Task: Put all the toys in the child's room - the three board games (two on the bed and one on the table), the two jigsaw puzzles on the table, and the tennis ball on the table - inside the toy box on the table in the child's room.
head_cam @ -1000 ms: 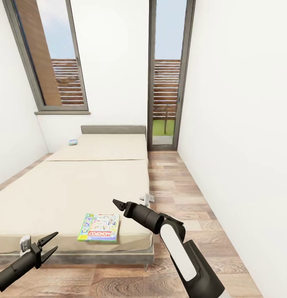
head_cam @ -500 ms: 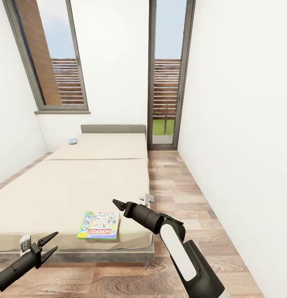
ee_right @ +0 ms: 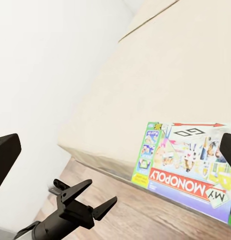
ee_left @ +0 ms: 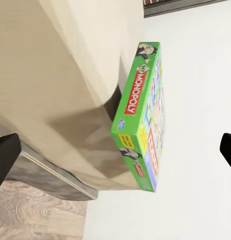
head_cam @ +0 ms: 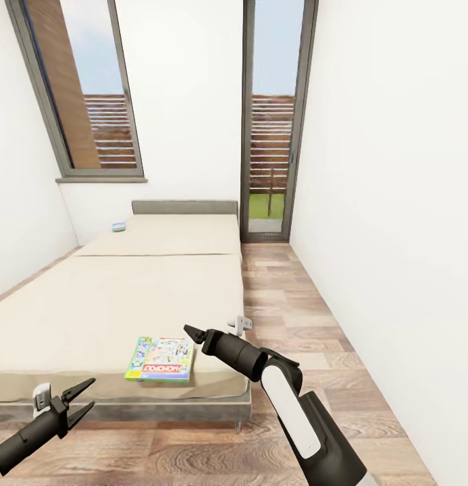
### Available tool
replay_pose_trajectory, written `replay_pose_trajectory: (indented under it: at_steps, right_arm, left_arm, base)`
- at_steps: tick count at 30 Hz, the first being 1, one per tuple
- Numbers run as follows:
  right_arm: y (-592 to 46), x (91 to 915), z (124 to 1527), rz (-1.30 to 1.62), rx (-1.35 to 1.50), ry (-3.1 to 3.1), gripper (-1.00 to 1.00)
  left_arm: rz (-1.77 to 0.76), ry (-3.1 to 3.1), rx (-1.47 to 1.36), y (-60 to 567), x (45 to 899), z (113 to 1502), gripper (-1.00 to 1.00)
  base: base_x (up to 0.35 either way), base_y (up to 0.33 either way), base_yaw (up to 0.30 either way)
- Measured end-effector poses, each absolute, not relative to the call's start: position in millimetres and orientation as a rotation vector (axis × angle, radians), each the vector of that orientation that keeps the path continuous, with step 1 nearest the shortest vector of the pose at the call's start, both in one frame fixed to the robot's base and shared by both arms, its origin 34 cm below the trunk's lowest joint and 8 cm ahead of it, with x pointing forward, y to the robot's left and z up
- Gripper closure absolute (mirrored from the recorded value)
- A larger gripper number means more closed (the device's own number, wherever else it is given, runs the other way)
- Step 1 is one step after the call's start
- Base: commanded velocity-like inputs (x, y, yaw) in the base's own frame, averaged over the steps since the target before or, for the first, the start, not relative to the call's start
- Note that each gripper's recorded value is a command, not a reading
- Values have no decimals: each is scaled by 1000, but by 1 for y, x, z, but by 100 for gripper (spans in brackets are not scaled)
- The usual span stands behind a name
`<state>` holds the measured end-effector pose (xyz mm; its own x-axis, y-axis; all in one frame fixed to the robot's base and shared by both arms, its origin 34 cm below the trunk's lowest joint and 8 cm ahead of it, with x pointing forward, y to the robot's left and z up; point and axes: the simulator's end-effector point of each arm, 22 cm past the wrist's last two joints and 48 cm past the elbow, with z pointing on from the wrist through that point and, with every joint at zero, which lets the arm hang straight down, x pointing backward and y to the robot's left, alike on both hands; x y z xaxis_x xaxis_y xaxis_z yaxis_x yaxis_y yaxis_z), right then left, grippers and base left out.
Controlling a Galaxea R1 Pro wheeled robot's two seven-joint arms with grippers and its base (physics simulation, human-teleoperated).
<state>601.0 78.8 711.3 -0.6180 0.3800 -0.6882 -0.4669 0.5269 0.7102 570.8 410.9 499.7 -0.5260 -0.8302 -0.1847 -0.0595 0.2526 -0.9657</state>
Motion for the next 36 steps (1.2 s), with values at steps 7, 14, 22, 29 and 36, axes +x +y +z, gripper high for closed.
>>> replay_pose_trajectory:
  at_steps: [7, 14, 22, 29, 36]
  right_arm:
    - [79, 597, 696, 1208, -73, 1883, -100]
    - [77, 595, 687, 1205, -72, 1881, -100]
    - [77, 591, 705, 1222, -98, 1841, -100]
    - [82, 577, 724, 1279, -164, 1760, -100]
    - [83, 571, 728, 1299, -192, 1734, -100]
  left_arm:
    - [-1340, 1798, -814, 411, 567, 484, -100]
    - [-1340, 1796, -811, 410, 565, 475, -100]
    - [-1339, 1796, -807, 410, 565, 475, -100]
    - [-1339, 1796, -804, 409, 563, 466, -100]
    - [-1352, 1778, -784, 408, 564, 470, -100]
  base:
    - [0, 0, 0]
    - [0, 0, 0]
    - [0, 0, 0]
    - [0, 0, 0]
    - [0, 0, 0]
